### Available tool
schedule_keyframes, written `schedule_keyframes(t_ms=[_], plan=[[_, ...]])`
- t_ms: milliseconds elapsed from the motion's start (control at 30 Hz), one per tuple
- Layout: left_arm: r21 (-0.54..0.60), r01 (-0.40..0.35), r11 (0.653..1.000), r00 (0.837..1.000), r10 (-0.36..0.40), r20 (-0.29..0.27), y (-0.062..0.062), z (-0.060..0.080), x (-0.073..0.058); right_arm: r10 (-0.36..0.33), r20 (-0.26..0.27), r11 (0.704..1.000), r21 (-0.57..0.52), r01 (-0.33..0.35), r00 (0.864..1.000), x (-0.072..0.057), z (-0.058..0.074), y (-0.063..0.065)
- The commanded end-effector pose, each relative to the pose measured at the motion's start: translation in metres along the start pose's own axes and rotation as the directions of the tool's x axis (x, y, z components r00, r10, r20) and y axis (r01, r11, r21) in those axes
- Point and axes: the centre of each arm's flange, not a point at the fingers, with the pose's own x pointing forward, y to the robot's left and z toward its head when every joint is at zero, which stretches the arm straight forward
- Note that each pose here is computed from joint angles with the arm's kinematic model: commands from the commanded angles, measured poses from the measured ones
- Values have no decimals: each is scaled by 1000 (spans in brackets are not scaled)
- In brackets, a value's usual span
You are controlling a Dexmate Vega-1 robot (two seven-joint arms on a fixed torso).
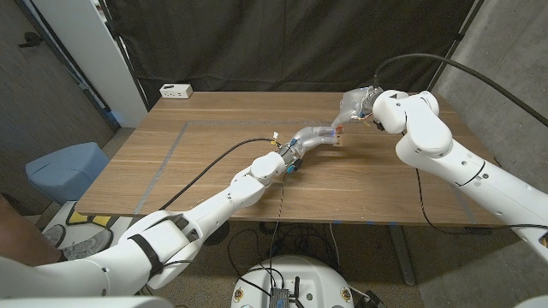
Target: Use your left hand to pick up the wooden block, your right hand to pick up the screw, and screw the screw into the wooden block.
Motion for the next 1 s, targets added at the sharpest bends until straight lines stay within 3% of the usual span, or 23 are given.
schedule_keyframes(t_ms=[33,1000], plan=[[4,2,1000,1000,-2,2,1,1,3,34,20,999,-21,-34,999,2,1,-3],[6,7,1000,1000,-7,1,1,1,4,44,-6,995,-85,-44,999,7,14,-6]])
